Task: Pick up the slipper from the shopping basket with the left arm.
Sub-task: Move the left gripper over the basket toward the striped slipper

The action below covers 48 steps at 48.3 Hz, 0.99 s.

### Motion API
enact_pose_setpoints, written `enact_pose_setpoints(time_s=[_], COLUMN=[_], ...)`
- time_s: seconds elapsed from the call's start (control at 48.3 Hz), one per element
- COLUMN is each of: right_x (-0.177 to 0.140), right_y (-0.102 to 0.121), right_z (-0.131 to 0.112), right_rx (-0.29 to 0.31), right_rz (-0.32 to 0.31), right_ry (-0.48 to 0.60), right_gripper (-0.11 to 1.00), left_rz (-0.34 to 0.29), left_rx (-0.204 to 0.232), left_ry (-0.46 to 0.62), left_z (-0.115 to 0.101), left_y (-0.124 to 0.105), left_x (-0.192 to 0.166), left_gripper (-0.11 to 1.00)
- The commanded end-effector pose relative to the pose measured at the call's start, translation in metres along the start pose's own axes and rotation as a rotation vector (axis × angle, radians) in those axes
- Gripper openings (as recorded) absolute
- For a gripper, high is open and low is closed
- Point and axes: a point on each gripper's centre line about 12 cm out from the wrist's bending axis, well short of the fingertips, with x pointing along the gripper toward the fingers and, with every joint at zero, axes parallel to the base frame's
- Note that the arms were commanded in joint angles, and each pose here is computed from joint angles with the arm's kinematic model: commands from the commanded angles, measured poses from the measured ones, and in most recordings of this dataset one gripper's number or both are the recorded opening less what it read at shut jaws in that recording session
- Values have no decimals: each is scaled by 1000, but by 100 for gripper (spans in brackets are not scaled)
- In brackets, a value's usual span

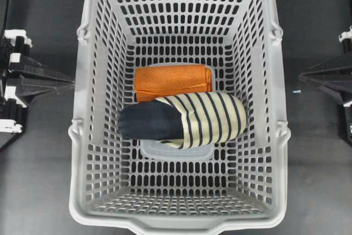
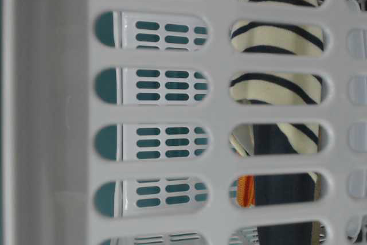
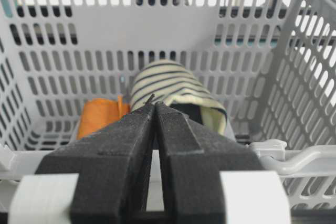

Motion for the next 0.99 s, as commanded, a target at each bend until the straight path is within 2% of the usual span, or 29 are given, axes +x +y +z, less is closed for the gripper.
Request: enact_pose_setpoints(time_s=[0.0,0.083,0.332,0.477,0.642,0.725,0.891,0.974], right_x=[3,1,-4,-6,-10,-11,-14,-15], right_y=[0,1,1,1,1,1,1,1], right_z=[7,9,10,11,12,12,14,15], right_rx=[8,19,32,37,36,39,59,72], right_rz=[0,3,5,4,5,4,4,4], right_ry=[-18,-25,-3,9,28,49,62,60], right_gripper=[0,0,0,0,2,15,64,79], left_rz=[-25,-26,-35,-45,-53,-54,-49,-43], left_rx=[20,18,24,29,31,30,40,36], left_ry=[-20,34,278,381,526,582,712,769], left_z=[24,41,67,65,50,46,35,29], left_y=[-4,-5,-9,-14,-20,-22,-23,-23], left_x=[9,21,72,108,149,167,198,210], left_gripper=[6,0,0,0,0,0,0,1])
